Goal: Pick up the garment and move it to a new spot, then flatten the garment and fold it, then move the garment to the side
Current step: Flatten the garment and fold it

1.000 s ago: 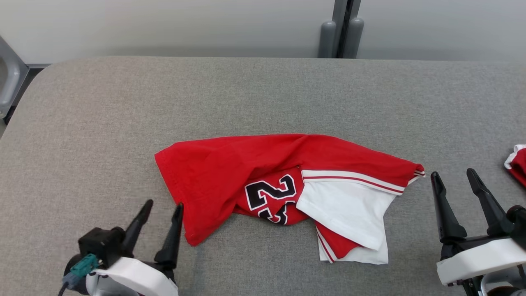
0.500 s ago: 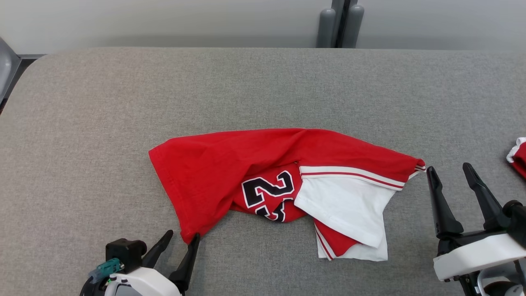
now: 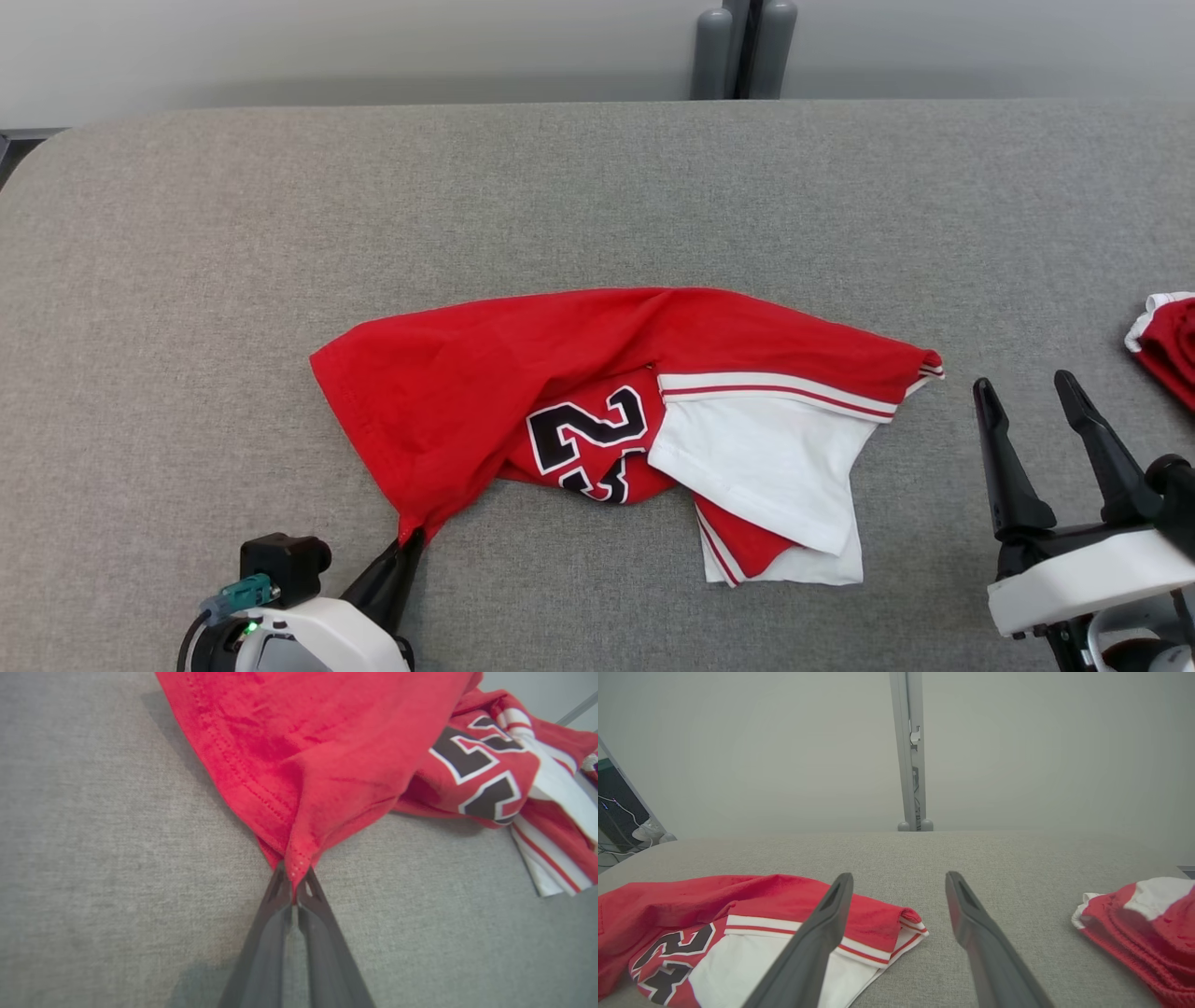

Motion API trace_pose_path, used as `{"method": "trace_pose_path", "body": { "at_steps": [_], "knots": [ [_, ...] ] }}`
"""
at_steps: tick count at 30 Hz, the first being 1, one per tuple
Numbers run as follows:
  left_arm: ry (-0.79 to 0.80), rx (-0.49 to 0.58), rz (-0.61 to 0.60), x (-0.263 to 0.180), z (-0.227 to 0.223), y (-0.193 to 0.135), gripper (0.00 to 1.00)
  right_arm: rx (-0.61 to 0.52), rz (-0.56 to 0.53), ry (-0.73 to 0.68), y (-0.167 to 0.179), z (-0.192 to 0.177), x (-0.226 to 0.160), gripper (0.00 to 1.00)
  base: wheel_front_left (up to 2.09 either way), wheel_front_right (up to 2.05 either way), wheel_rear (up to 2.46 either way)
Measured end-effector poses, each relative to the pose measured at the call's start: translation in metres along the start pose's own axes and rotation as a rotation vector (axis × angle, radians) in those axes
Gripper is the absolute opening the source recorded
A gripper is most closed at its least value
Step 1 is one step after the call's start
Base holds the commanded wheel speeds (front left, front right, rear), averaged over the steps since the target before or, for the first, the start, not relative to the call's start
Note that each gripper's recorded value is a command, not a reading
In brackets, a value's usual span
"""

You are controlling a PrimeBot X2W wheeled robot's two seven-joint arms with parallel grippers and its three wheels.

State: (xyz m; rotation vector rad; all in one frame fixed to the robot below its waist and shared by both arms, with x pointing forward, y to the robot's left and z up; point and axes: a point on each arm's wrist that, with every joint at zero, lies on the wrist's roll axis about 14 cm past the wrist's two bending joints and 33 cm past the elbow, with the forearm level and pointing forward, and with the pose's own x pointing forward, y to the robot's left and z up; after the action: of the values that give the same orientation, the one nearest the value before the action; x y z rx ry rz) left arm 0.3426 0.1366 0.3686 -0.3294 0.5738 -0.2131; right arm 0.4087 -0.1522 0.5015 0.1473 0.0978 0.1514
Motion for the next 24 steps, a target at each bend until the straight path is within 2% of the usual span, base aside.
{"method": "trace_pose_path", "body": {
  "at_steps": [3,8,15,24],
  "knots": [
    [0.003,0.007,-0.002,0.001,0.000,0.000,0.00,0.004,-0.014,0.011,-0.004,-0.003,-0.003,1.00,0.00,0.00,0.00],
    [-0.014,0.027,0.002,0.002,0.007,0.004,0.00,0.021,-0.014,0.101,-0.003,-0.030,-0.017,1.00,0.00,0.00,0.00],
    [-0.034,0.035,0.015,0.001,0.014,0.008,0.00,0.099,0.042,0.253,0.023,-0.076,-0.044,1.00,0.00,0.00,0.00],
    [-0.036,0.041,0.020,0.001,0.014,0.010,0.00,0.166,0.138,0.294,0.059,-0.093,-0.044,1.00,0.00,0.00,0.00]
  ]
}}
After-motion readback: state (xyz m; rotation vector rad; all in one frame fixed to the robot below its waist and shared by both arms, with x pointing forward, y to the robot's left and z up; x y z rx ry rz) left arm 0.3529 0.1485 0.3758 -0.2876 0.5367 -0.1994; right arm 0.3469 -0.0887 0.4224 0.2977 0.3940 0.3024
